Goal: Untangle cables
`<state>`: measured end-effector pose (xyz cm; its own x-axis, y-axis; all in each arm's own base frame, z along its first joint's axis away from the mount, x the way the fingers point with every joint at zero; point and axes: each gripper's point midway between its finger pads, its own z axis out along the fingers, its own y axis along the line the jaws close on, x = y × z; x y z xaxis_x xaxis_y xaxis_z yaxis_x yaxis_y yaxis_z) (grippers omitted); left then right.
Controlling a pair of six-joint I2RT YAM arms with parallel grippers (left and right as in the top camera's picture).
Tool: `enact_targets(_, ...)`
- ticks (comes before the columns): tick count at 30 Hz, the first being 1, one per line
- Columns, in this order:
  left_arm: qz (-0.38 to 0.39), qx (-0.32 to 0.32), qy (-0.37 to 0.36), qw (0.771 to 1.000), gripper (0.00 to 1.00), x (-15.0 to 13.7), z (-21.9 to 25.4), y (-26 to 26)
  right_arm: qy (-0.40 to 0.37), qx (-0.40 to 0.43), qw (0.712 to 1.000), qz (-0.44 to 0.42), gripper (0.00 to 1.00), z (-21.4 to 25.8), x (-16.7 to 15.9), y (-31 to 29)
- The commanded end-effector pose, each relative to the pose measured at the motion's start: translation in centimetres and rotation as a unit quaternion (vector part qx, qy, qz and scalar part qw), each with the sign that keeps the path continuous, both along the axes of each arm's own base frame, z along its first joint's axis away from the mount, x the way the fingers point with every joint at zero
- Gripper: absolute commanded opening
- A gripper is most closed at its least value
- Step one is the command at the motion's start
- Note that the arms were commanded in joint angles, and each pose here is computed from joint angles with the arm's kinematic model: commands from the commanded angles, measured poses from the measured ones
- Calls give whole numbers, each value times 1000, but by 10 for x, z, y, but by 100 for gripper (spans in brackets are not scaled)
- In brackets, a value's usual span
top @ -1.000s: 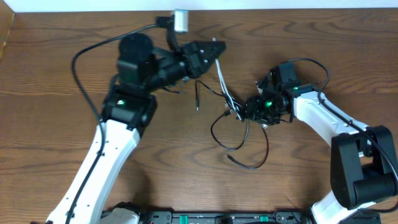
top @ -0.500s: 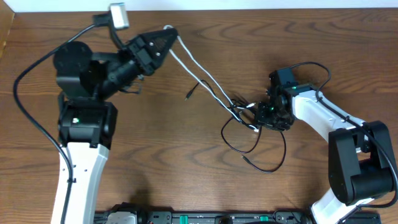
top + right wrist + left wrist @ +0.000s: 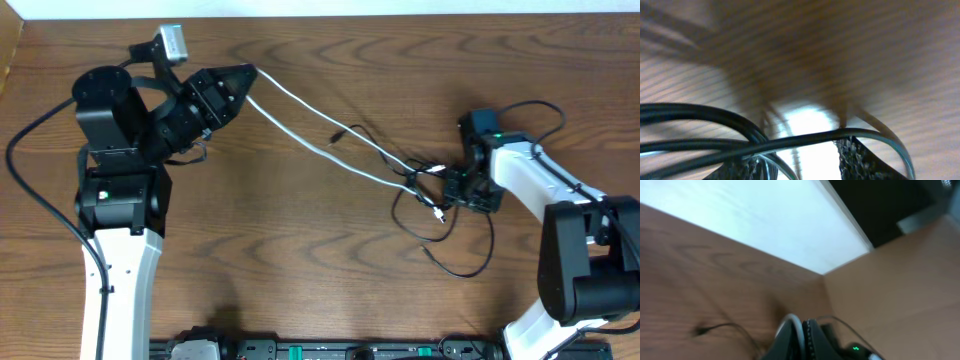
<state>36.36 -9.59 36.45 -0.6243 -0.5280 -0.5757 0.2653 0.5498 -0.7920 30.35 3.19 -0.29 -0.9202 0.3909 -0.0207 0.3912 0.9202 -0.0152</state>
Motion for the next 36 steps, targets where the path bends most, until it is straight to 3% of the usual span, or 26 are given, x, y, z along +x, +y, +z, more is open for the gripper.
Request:
enact_targets(1, 65, 67, -22, 995, 8, 9, -2, 31, 7, -37, 999, -17, 42, -3, -2, -31)
enact_targets(9, 150, 196, 65, 967, 8, 7, -63, 75, -25, -13, 1000, -9, 38, 18, 12, -51)
enact_targets(17, 251, 303, 136, 909, 8, -7, -94, 128, -73, -18, 997, -32, 38, 55, 20, -87)
enact_targets(20, 263, 335, 154, 892, 7, -11, -103, 140, -109, 19, 994, -15, 36, 72, 23, -92)
enact_targets(25, 258, 344, 169, 887, 7, -10, -113, 141, -184, 125, 974, 32, 34, 100, 36, -73)
enact_targets(30, 247, 347, 191, 884, 8, -9, -126, 141, -252, 251, 927, 119, 31, 135, 43, -23)
enact_targets(36, 145, 319, 180, 919, 12, -6, -135, 104, -242, 273, 921, 133, 37, 139, 42, 5)
